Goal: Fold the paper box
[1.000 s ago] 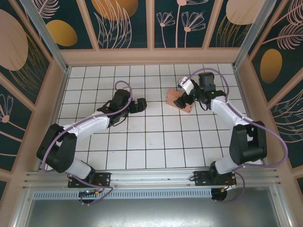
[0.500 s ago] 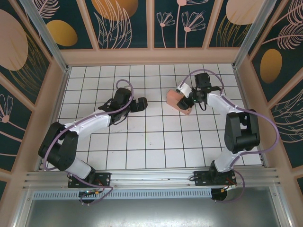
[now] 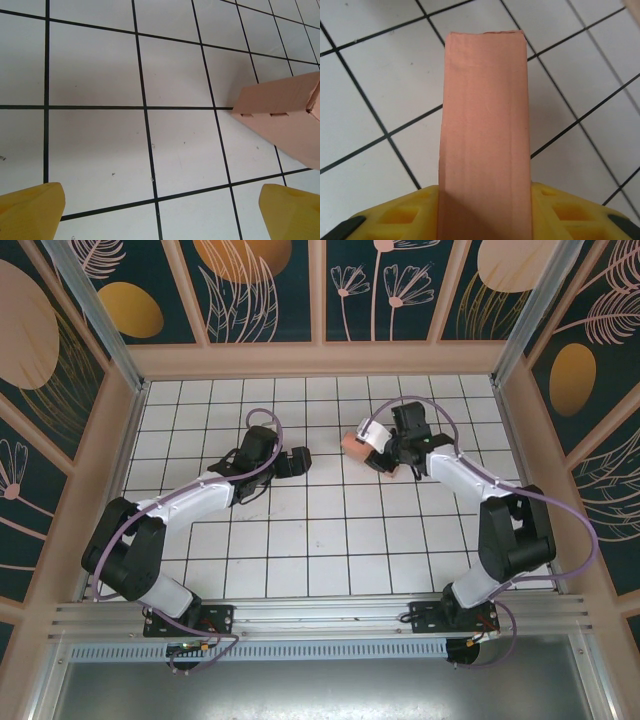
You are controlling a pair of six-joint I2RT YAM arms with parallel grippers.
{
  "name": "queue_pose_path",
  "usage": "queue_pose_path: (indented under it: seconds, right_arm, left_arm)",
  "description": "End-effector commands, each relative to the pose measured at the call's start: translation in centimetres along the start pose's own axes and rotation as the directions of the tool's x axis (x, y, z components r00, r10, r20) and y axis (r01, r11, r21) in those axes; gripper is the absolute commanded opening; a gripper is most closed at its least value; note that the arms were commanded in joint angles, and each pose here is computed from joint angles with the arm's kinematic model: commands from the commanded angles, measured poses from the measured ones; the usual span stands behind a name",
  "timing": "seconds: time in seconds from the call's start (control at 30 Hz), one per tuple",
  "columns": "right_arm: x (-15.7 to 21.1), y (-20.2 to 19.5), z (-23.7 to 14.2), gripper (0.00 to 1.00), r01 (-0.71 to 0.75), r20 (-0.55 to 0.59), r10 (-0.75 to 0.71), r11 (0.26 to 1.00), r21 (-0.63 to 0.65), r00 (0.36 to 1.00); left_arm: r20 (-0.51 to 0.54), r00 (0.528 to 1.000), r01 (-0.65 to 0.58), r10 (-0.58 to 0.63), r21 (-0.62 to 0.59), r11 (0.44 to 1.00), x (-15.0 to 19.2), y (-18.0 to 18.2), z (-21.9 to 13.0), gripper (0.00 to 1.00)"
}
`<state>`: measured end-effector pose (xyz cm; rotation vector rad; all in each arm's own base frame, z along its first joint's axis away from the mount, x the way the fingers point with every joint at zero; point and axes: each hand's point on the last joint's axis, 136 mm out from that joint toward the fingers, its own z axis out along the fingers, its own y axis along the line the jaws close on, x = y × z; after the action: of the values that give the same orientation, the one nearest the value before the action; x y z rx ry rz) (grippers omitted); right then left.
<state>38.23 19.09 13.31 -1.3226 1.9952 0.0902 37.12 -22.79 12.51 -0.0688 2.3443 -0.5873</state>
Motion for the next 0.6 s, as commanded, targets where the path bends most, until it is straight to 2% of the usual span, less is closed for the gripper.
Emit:
queue_pose_path:
  seconds: [0.0, 0.17, 0.3, 0.37, 0.47, 0.57]
  right_arm:
    - [-2.2, -1.9, -0.7, 0.4, 0.047, 0.039, -0.055, 0.984, 0.174, 0.998]
    - [-2.2, -1.2, -0.2, 0.4, 0.135, 0.003, -0.144, 0.936, 0.325, 0.99]
    - [-1.4, -0.2, 0.5, 0.41, 0.21, -0.078, -0.195, 0.888, 0.408, 0.978]
    - [-0.6, 0.6, 0.8, 0.41, 0.239, -0.119, -0.208, 0.876, 0.418, 0.971]
    - [0.0, 2.6, 1.2, 0.42, 0.246, -0.116, -0.218, 0.888, 0.388, 0.969]
    - [-0.3, 5.5, 1.8, 0.5, 0.257, -0.099, -0.237, 0.915, 0.312, 0.966]
  left_arm:
    - [0.03, 0.999, -0.011, 0.011, -0.014, 1.0, -1.0, 0.1, -0.5, 0.99]
    - [0.047, 0.999, -0.002, 0.005, -0.048, 0.999, -1.1, 0.9, -1.0, 0.99]
    - [0.059, 0.998, 0.023, -0.019, -0.066, 0.998, -1.1, 1.8, -1.3, 0.99]
    - [0.061, 0.998, 0.037, -0.034, -0.064, 0.997, -1.0, 2.0, -1.3, 0.98]
    - [0.061, 0.997, 0.05, -0.046, -0.063, 0.997, -0.9, 2.2, -1.3, 0.99]
    - [0.068, 0.997, 0.051, -0.046, -0.062, 0.997, -1.1, 2.2, -1.4, 0.99]
